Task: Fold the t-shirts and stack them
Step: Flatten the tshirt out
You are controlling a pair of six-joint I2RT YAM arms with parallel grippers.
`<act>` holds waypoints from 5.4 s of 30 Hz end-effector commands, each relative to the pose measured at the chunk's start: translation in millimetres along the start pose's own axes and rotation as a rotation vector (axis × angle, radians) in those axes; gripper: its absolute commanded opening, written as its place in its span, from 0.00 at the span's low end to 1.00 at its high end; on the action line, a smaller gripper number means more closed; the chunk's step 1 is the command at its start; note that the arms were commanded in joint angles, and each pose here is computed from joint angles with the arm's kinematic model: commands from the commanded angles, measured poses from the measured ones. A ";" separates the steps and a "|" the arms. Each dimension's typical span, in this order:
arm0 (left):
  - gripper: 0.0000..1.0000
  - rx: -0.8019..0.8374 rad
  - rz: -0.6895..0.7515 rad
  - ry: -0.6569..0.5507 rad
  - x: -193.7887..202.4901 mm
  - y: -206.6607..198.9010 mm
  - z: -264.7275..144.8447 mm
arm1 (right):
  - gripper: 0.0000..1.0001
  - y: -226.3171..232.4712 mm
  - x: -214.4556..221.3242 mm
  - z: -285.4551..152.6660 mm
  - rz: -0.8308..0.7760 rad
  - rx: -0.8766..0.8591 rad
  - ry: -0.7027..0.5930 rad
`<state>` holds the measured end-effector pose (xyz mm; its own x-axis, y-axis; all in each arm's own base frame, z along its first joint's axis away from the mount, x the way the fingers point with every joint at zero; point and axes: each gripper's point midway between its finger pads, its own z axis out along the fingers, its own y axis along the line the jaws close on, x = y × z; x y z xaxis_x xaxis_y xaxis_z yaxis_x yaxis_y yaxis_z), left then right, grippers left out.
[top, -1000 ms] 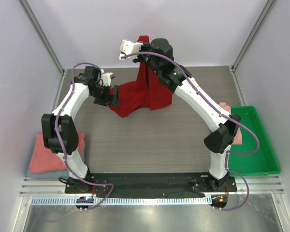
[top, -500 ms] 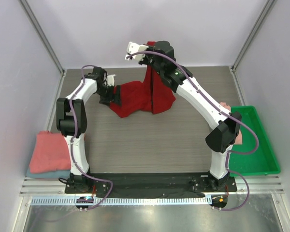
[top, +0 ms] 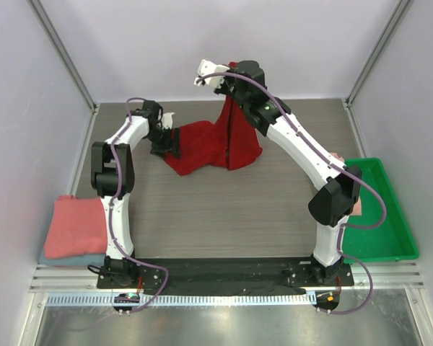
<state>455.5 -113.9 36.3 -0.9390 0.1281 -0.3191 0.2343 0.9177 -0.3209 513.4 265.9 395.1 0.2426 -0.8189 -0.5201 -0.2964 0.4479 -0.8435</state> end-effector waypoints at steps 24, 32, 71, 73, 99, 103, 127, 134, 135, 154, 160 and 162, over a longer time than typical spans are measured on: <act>0.76 -0.352 0.169 -0.403 -3.7 4.2 -215.1 | 0.54 249.4 3.2 -10.2 0.077 -0.730 -0.152; 0.79 -0.455 0.168 -0.421 8.0 20.1 -237.3 | 0.57 308.6 14.0 18.1 -0.016 -0.822 -0.120; 0.76 -0.370 0.003 -0.564 -19.5 37.8 -250.6 | 0.01 -95.1 -161.0 -26.7 -0.243 0.286 -0.409; 0.76 -0.319 0.016 -0.551 -17.5 29.4 -244.0 | 0.01 -121.7 -145.8 -28.5 -0.280 0.377 -0.356; 0.74 -0.299 0.129 -0.486 -14.7 -0.6 -214.7 | 0.57 59.5 15.9 -11.6 0.112 -0.333 -0.067; 0.74 -0.379 0.117 -0.572 -9.9 5.2 -255.3 | 0.51 135.4 -18.4 5.9 0.102 -0.501 -0.141; 0.80 -0.550 0.085 -0.632 89.6 25.9 -307.6 | 0.35 372.9 -29.7 51.3 -0.036 -0.893 -0.139; 0.81 -0.555 0.063 -0.625 98.3 30.0 -304.4 | 0.36 386.4 -25.4 61.9 -0.070 -0.886 -0.140; 0.81 -0.556 0.061 -0.617 100.4 31.1 -302.1 | 0.36 388.7 -24.4 62.6 -0.074 -0.889 -0.141; 0.81 -0.545 -0.010 -0.616 102.0 41.2 -299.8 | 0.08 425.8 6.3 78.9 -0.131 -0.895 -0.094; 0.82 -0.513 -0.015 -0.618 100.6 38.4 -296.4 | 0.01 368.7 -29.4 83.3 -0.089 -0.788 -0.141; 0.81 -0.493 -0.003 -0.612 99.0 37.8 -290.8 | 0.01 327.1 -51.3 86.7 -0.047 -0.692 -0.174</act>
<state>291.7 48.1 251.8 -0.6167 0.0357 -0.7864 -0.0649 0.9933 0.0960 465.1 480.9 38.1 0.3777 -0.7872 -0.4875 -0.8539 -0.0925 -0.5122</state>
